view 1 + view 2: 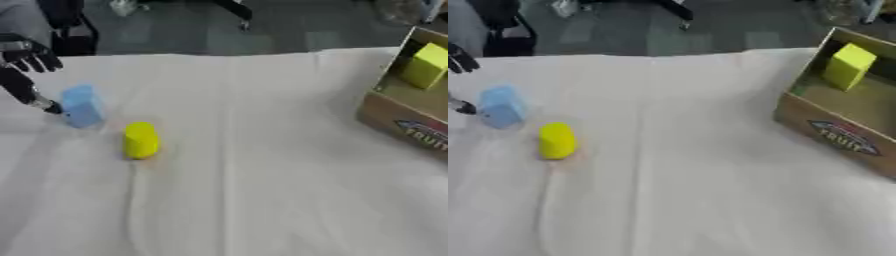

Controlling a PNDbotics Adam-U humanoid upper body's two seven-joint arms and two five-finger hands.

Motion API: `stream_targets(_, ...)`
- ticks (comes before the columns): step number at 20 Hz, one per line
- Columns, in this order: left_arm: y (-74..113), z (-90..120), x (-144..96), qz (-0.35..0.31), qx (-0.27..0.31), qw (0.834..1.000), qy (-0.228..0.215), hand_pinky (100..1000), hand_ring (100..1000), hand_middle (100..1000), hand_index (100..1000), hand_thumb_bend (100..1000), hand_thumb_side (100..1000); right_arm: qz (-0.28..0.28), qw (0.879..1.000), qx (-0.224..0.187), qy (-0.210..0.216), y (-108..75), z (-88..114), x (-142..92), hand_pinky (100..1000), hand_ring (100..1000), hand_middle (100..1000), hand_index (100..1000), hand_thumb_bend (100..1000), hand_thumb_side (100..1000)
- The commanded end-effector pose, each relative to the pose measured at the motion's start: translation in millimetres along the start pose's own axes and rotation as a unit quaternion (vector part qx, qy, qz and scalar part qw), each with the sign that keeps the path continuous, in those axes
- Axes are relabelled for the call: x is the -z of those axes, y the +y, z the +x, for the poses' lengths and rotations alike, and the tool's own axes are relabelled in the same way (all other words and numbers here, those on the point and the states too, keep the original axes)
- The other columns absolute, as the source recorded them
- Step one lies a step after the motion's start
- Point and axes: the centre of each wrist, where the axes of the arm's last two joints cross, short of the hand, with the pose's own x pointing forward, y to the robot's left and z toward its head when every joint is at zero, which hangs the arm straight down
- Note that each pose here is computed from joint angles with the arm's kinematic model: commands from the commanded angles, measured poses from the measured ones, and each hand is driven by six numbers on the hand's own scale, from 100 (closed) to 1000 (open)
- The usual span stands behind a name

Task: Pick up the objects with one hand, pass them to the other hand, and then place them into the box on the other side of the table.

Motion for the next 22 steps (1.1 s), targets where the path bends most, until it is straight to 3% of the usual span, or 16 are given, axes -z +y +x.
stream_targets(1, 15.4, -6, -6, 0.025, -0.005, 1.0, 0.01, 884, 831, 756, 809, 651, 100, -0.003, 1.0, -0.017, -0.016, -7.2, 14, 1, 1000, 890, 853, 779, 100, 383)
stream_targets(11, 6.4, -18, 4, 0.028, -0.02, 0.998, 0.048, 893, 842, 759, 801, 683, 100, 0.002, 1.0, -0.022, -0.018, -4.3, 14, 3, 1000, 890, 853, 779, 100, 398)
stream_targets(22, -0.8, -25, 10, 0.036, -0.039, 0.997, 0.062, 901, 852, 766, 802, 676, 100, 0.002, 1.0, -0.025, -0.018, -3.5, 13, 3, 1000, 889, 849, 777, 100, 412)
